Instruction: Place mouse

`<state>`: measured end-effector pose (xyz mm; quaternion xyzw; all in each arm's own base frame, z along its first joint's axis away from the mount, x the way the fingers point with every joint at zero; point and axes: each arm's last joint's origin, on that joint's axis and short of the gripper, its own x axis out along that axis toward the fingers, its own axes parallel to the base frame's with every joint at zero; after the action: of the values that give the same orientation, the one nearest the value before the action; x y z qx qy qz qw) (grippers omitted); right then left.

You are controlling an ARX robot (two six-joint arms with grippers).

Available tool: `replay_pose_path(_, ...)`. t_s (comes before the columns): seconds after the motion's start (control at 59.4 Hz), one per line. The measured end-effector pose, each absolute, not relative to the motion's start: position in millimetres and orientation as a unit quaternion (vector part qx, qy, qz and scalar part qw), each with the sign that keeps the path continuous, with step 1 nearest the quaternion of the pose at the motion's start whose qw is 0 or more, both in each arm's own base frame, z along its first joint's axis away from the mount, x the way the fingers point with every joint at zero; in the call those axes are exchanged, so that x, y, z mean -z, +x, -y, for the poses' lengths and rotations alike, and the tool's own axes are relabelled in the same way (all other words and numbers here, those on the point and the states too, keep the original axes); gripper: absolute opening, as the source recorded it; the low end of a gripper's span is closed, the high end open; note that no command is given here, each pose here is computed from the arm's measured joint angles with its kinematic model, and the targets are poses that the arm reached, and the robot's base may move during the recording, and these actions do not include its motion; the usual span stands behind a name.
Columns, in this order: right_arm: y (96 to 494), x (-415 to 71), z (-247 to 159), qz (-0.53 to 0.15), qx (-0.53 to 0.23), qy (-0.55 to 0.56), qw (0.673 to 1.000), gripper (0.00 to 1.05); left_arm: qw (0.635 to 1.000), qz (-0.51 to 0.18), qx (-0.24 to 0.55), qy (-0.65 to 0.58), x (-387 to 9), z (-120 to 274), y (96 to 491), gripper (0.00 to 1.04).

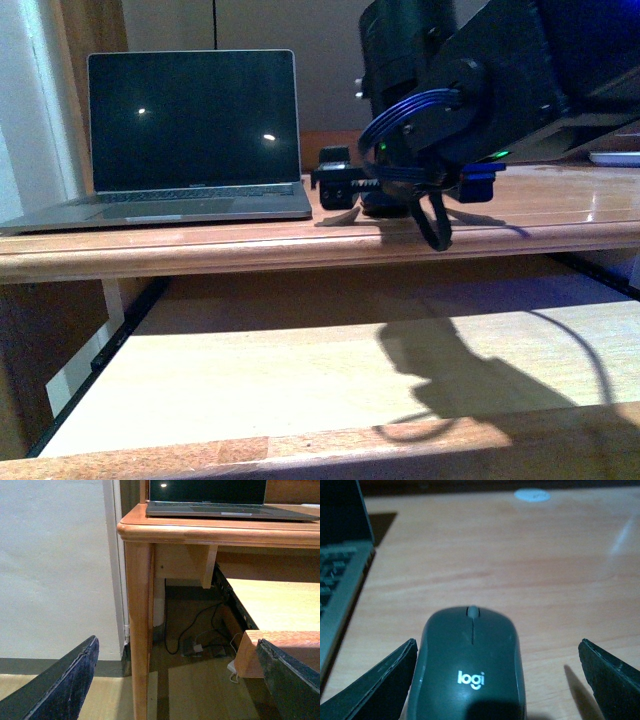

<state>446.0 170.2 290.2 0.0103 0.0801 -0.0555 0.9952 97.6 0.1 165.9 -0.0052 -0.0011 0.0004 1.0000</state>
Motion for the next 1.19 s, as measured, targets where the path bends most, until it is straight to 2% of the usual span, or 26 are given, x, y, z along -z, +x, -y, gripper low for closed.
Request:
replay_pose_path(0.101, 416, -319, -139, -0.034, 0.022, 0.062, 0.997, 0.97, 1.0, 0.001, 0.0, -0.005, -166, 0, 98, 0.97)
replay_pose_path(0.219, 345, -341, -82, 0.014, -0.042, 0.089, 0.995, 0.97, 1.0, 0.001, 0.0, -0.005, -166, 0, 98, 0.97)
replay_pose_path(0.421, 278, -288, -28, -0.019, -0.097, 0.071, 0.993, 0.97, 1.0, 0.001, 0.0, -0.005, -166, 0, 98, 0.97)
replay_pose_path(0.656, 213, -230, 12, -0.066, -0.178, 0.037, 0.981, 0.97, 1.0, 0.001, 0.0, -0.005, -166, 0, 98, 0.97)
replay_pose_path(0.925, 186, -175, 37, -0.126, -0.209, -0.015, 0.97, 0.97, 1.0, 0.001, 0.0, -0.005, -166, 0, 98, 0.97)
replay_pose_path(1.195, 209, -159, 15, -0.122, -0.184, -0.061, 0.973, 0.97, 1.0, 0.001, 0.0, -0.005, -166, 0, 98, 0.97)
